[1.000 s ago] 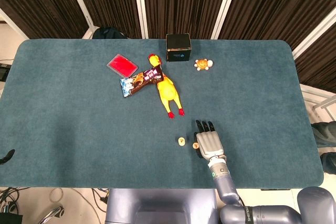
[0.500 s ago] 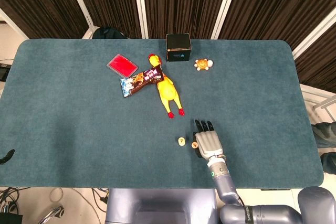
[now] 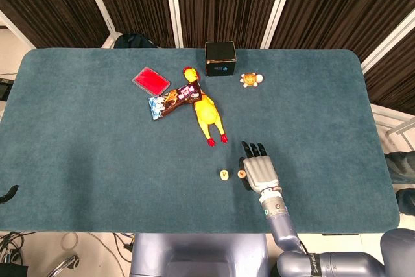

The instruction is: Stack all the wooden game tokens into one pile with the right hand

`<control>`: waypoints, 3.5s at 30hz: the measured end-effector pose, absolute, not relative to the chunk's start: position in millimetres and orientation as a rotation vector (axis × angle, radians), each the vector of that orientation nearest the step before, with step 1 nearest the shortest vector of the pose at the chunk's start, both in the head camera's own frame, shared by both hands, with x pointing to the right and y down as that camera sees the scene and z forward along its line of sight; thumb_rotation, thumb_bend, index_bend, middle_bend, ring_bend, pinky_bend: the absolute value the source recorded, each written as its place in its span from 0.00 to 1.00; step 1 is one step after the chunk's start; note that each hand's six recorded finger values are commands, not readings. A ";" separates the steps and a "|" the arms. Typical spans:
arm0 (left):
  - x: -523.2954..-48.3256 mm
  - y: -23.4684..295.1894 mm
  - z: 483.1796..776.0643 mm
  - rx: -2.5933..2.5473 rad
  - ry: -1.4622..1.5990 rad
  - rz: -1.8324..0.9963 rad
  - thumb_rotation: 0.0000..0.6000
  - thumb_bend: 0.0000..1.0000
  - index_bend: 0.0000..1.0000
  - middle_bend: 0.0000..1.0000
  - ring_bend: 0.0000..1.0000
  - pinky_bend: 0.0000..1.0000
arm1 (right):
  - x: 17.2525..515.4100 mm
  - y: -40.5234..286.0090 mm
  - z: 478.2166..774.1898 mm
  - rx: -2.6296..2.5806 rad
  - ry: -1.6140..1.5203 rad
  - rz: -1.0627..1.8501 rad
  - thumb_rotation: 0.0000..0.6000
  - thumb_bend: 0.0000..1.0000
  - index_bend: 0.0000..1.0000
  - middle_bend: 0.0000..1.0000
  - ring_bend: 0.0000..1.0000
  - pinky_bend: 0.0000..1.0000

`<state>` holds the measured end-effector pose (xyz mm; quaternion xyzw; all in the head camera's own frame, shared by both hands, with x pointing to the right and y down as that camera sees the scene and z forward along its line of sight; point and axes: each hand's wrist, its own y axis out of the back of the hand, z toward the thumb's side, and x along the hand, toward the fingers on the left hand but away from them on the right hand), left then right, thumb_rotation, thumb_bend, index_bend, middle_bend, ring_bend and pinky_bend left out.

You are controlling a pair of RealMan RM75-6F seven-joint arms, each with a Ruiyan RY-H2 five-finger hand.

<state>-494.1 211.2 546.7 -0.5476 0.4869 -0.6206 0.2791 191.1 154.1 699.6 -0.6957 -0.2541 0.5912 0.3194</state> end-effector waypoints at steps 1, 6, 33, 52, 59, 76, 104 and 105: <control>-493.8 211.2 546.7 -1.470 1.306 -1.664 1.00 0.19 0.12 0.00 0.00 0.18 | 190.0 153.2 697.9 -1.829 -0.668 1.549 1.00 0.43 0.51 0.00 0.00 0.00; -493.6 211.2 546.3 -1.471 1.308 -1.662 1.00 0.19 0.12 0.00 0.00 0.18 | 175.9 150.4 690.8 -1.835 -0.655 1.512 1.00 0.43 0.51 0.00 0.00 0.00; -493.6 210.6 546.1 -1.476 1.313 -1.661 1.00 0.19 0.12 0.00 0.00 0.18 | 138.5 152.1 693.6 -1.846 -0.610 1.462 1.00 0.43 0.51 0.00 0.00 0.00; -494.1 210.5 546.4 -1.475 1.314 -1.662 1.00 0.19 0.12 0.00 0.00 0.18 | 143.3 150.8 701.0 -1.829 -0.590 1.492 1.00 0.43 0.49 0.00 0.00 0.00; -494.2 210.6 546.2 -1.472 1.314 -1.663 1.00 0.19 0.12 0.00 0.00 0.18 | 143.1 151.8 701.2 -1.835 -0.587 1.495 1.00 0.43 0.48 0.00 0.00 0.00; -494.1 210.9 546.9 -1.474 1.308 -1.666 1.00 0.19 0.12 0.00 0.00 0.18 | 141.7 151.8 700.4 -1.834 -0.595 1.496 1.00 0.43 0.44 0.00 0.00 0.00; -493.8 211.0 546.9 -1.469 1.300 -1.665 1.00 0.19 0.12 0.00 0.00 0.18 | 183.7 128.3 646.3 -1.770 -0.789 1.449 1.00 0.43 0.22 0.00 0.00 0.00; -493.5 211.0 546.9 -1.470 1.300 -1.665 1.00 0.19 0.12 0.00 0.00 0.18 | 191.7 126.3 640.4 -1.762 -0.818 1.447 1.00 0.43 0.22 0.00 0.00 0.00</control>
